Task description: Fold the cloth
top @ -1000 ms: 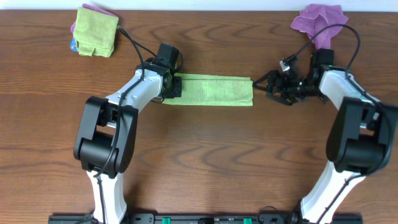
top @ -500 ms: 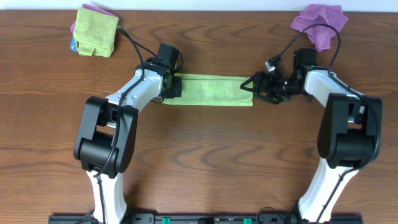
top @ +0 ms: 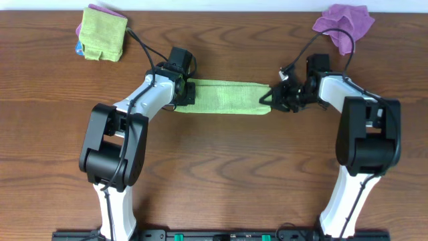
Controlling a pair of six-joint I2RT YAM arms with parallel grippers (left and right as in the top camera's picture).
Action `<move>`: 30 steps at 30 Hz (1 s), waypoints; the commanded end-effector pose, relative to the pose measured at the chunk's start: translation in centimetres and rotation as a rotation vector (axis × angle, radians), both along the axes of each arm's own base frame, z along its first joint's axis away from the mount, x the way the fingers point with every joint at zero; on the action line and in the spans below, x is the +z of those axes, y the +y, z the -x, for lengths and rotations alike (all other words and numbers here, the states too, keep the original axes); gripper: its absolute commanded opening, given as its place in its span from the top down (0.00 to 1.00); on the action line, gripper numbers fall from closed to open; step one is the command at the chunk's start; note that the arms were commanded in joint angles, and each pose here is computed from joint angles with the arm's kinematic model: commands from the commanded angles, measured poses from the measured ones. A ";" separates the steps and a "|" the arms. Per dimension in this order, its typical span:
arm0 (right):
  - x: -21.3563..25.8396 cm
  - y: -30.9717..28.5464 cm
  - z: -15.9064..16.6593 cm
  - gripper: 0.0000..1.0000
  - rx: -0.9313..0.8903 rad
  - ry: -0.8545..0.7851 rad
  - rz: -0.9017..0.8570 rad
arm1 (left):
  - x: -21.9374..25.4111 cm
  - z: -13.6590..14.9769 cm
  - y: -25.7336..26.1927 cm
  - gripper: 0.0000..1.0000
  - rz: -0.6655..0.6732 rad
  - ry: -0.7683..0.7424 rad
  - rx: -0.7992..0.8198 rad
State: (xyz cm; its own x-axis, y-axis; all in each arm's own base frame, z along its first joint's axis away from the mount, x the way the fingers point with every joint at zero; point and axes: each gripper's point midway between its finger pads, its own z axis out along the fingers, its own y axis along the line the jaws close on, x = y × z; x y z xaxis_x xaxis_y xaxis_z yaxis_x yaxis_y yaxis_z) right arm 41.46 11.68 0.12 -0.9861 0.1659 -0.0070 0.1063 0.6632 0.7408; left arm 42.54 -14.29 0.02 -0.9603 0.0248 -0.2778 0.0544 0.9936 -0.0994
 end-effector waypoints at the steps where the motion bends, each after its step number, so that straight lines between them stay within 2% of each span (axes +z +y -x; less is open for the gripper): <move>1: 0.7 0.3 -1.2 0.98 0.005 -0.020 0.010 | -2.2 1.6 0.0 0.94 0.004 0.084 -0.008; 6: 2.0 -0.4 -2.1 0.98 -0.003 -0.009 0.065 | -1.9 1.7 -0.9 0.94 0.060 0.092 -0.009; 9: 3.0 -1.4 -2.6 0.98 -0.010 0.012 0.139 | -0.1 0.4 -1.3 0.94 0.076 0.049 -0.011; 13: 4.2 -2.6 -3.1 0.98 -0.014 0.025 0.240 | 4.6 -2.0 -2.1 0.94 0.112 -0.055 -0.017; 19: 5.9 -3.0 -3.6 0.98 -0.001 0.021 0.372 | 15.2 -4.3 -1.3 0.94 0.136 -0.269 0.004; 25: 8.0 -1.2 -4.6 0.98 0.018 -0.032 0.535 | 23.1 -2.2 5.0 0.94 0.133 -0.376 0.123; 30: 8.8 1.7 -4.5 0.99 0.066 -0.104 0.706 | 29.8 1.2 9.5 0.94 0.219 -0.484 0.194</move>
State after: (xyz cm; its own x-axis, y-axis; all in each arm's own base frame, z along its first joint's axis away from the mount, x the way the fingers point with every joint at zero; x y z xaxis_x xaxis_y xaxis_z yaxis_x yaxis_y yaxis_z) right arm 45.65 12.61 8.70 -0.9893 0.0524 -0.1364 0.0144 0.9639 0.2659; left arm 42.80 -5.91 26.54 -0.7473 -0.2031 -0.6326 -0.0432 0.9650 -0.2588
